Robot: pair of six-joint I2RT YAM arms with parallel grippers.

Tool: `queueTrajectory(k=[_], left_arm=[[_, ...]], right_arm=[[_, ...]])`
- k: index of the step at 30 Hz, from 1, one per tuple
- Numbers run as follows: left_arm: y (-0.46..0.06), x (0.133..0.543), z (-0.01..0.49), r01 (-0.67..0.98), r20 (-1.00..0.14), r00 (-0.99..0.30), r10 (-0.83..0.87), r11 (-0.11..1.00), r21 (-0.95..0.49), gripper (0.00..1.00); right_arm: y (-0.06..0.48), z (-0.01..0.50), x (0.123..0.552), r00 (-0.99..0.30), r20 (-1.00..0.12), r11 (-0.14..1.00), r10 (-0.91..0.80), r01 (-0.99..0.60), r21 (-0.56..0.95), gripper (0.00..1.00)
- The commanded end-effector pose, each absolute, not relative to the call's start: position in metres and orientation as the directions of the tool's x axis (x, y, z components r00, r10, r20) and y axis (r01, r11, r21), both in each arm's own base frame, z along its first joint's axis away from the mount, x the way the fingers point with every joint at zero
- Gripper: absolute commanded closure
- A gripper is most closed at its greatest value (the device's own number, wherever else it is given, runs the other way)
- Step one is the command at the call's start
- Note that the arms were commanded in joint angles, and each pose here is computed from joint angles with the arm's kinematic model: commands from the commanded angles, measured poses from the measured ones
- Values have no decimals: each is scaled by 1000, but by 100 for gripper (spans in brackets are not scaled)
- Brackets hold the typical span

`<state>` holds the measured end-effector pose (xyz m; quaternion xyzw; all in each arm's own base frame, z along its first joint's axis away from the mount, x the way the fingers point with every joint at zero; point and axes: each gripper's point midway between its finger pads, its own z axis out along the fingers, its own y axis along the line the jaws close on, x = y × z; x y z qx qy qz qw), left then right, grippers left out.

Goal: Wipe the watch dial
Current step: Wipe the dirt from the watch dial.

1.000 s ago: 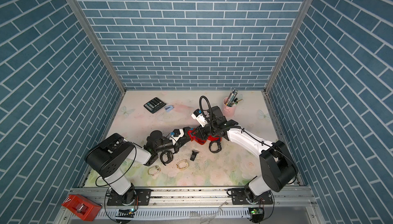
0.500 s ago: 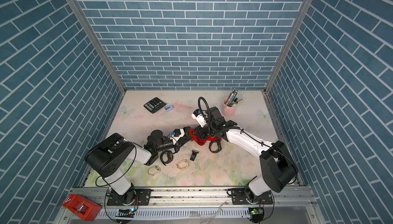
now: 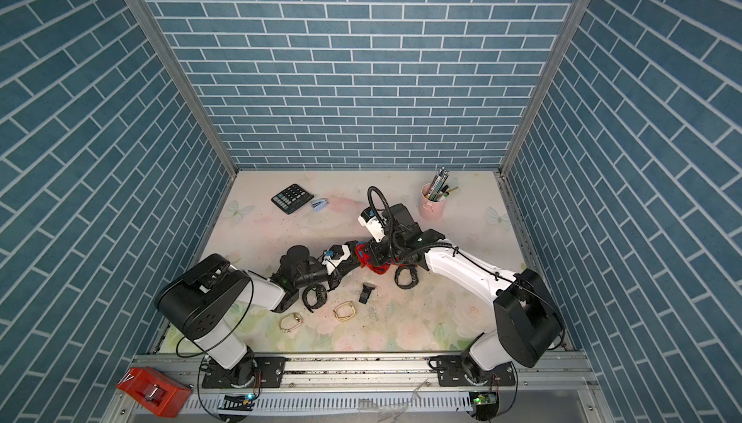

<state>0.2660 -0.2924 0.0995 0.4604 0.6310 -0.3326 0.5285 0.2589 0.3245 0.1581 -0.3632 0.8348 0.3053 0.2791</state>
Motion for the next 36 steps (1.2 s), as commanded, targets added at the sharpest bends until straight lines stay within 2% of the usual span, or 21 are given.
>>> queueTrajectory(k=[1, 5, 10, 23, 26, 31, 36], left_arm=[[-297, 268, 110, 933, -975, 16, 220, 346, 93, 100], [-299, 266, 114, 936, -975, 26, 223, 338, 102, 100], [-301, 264, 122, 938, -975, 43, 219, 328, 115, 100], [-300, 264, 132, 932, -973, 69, 219, 334, 142, 100], [-301, 263, 133, 933, -974, 72, 215, 330, 141, 100], [-302, 261, 135, 937, -976, 77, 203, 321, 140, 100], [-303, 258, 136, 943, -978, 82, 194, 303, 139, 100]], right_arm=[[334, 163, 257, -561, -693, 525, -453, -796, 301, 100], [343, 163, 252, -561, -688, 497, -460, -805, 324, 100], [348, 154, 258, -595, -663, 525, -454, -780, 341, 100], [364, 148, 220, -632, -617, 369, -469, -775, 513, 100], [356, 139, 213, -632, -586, 380, -507, -774, 506, 100], [346, 131, 226, -652, -573, 461, -497, -758, 462, 100], [351, 140, 250, -671, -616, 523, -413, -728, 443, 100]])
